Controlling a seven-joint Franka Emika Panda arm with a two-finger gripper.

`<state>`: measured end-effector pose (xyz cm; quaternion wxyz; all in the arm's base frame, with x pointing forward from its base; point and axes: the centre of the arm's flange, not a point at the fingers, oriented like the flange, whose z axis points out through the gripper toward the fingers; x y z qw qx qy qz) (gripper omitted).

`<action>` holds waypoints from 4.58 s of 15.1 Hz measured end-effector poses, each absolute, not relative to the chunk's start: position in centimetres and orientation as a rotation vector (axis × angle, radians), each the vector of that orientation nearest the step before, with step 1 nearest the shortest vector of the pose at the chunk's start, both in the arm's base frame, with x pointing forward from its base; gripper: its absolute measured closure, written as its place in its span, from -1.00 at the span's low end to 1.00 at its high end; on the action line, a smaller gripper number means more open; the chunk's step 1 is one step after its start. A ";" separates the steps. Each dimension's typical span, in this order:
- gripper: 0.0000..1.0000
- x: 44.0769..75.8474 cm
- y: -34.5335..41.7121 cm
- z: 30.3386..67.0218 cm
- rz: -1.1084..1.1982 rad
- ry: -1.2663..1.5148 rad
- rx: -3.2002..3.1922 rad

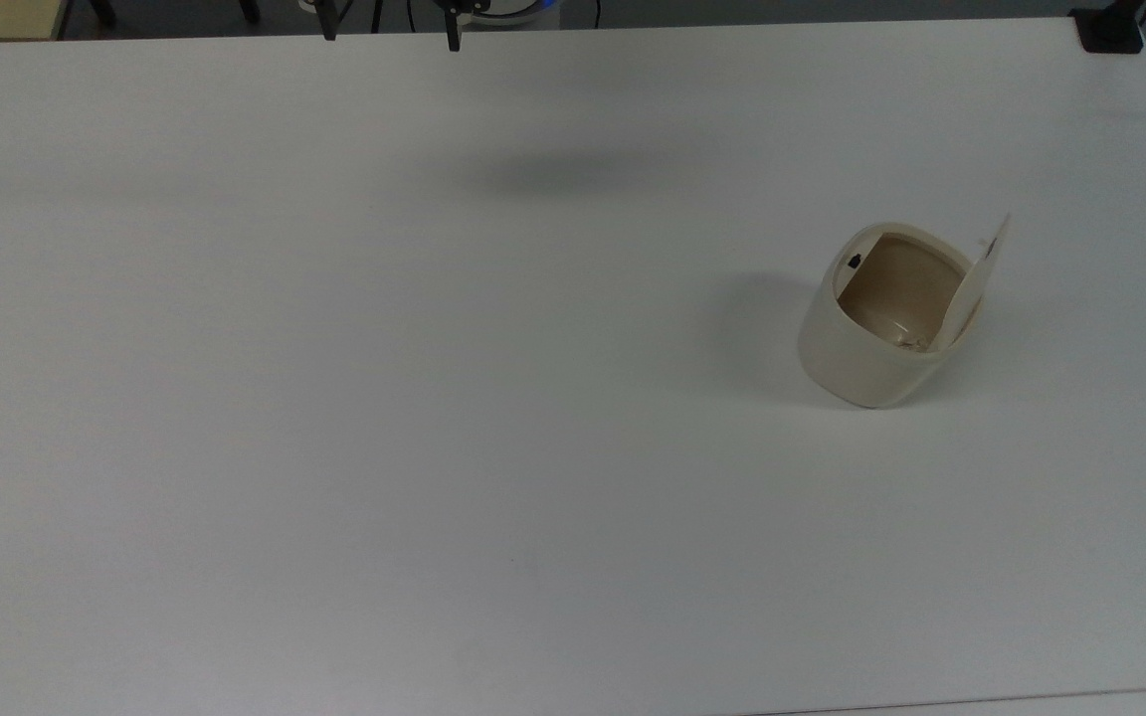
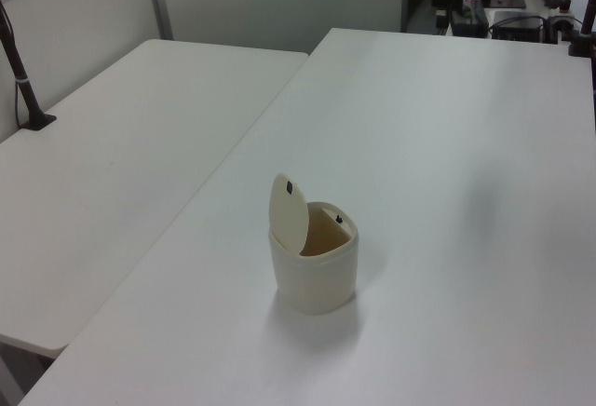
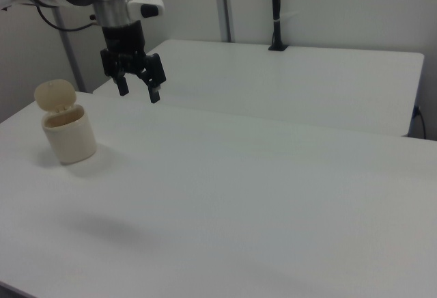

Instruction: Close the trash bin

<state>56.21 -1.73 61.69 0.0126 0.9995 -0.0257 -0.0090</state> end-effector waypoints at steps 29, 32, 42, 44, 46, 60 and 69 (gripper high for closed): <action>-1.00 57.0 -4.4 61.1 -0.071 0.270 3.105; -0.99 57.0 -4.5 61.1 -0.072 0.323 3.101; -0.65 56.3 2.8 60.9 -0.170 1.291 2.878; -0.58 56.3 6.9 60.2 -0.188 1.396 2.830; -0.36 56.6 11.0 58.9 -0.189 1.494 2.775; 0.98 59.9 33.4 57.0 0.459 1.444 2.714; 0.98 60.4 40.3 56.0 0.820 1.264 2.797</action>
